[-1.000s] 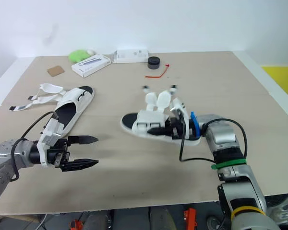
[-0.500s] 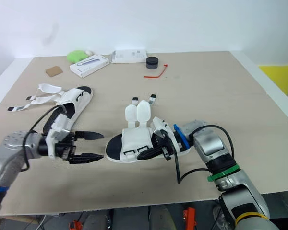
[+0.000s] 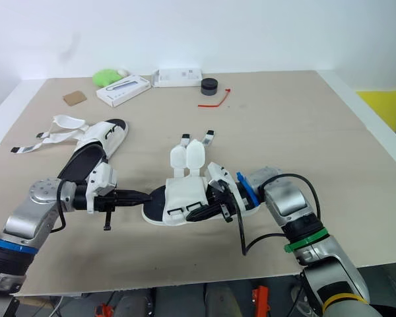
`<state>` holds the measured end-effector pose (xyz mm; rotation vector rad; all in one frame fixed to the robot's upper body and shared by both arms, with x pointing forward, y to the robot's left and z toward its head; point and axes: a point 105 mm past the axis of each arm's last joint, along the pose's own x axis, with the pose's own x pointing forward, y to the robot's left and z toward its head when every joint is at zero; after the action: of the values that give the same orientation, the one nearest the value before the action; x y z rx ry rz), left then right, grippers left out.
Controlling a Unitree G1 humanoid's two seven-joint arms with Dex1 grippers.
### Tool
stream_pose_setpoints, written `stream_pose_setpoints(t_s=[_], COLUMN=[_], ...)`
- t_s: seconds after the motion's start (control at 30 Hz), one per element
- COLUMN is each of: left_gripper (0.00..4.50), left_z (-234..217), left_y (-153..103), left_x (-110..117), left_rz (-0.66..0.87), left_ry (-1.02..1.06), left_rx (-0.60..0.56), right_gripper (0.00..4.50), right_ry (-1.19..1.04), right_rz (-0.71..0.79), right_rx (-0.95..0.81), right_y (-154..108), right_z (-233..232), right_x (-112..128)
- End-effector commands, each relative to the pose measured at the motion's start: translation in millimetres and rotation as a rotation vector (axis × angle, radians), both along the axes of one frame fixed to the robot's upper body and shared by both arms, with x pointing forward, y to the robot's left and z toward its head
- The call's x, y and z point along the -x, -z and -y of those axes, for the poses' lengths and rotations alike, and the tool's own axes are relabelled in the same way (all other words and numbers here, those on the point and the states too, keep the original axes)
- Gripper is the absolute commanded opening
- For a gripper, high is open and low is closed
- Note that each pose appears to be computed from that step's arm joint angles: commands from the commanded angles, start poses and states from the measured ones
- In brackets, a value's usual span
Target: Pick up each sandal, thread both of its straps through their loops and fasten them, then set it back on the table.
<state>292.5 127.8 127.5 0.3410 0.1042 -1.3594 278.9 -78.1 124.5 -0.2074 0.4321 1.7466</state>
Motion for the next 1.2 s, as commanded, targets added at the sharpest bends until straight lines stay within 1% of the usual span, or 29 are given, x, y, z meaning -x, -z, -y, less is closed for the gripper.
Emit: stream_pose_setpoints(t_s=[0.03, 0.17, 0.37, 0.5, 0.63, 0.8, 0.93, 1.03, 1.2], left_gripper=[0.05, 0.05, 0.05, 0.05, 0.05, 0.05, 0.05, 0.05, 0.05], left_z=[9.3, 19.6, 15.2, 5.7, -2.4, -4.2, -0.9, 5.5, 17.2], left_y=[-3.5, -4.9, -2.6, -1.9, -3.3, 3.9, 7.3, 6.7, 13.2], left_x=[-0.5, -0.3, -15.1, -24.3, -33.2, -36.8, -44.6, -46.0, -41.8], left_rz=[0.022, 0.021, 0.040, 0.051, 0.056, 0.046, 0.049, 0.054, 0.039], left_ry=[0.042, 0.087, 0.053, 0.013, -0.032, -0.038, -0.031, 0.005, 0.094], left_rx=[-0.006, 0.000, -0.022, -0.035, -0.022, -0.024, -0.030, -0.021, -0.027], right_gripper=[0.00, 0.00, 0.00, 0.00, 0.00, 0.00, 0.00, 0.00, 0.00], right_ry=[-0.016, 0.021, 0.023, 0.003, -0.028, -0.053, -0.065, -0.066, -0.052], right_rz=[0.046, 0.075, 0.087, 0.092, 0.079, 0.069, 0.063, 0.062, 0.070], right_rx=[-0.041, -0.038, -0.035, -0.024, -0.017, -0.013, -0.024, -0.031, -0.039], right_y=[-13.5, -15.4, -19.3, -20.4, -18.4, -13.7, -13.6, -14.4, -13.3], right_z=[-2.3, -4.9, -9.9, -12.0, -12.2, -14.4, -19.2, -20.9, -21.5], right_x=[2.4, -12.2, -32.0, -38.9, -38.3, -35.6, -34.1, -33.8, -33.0])
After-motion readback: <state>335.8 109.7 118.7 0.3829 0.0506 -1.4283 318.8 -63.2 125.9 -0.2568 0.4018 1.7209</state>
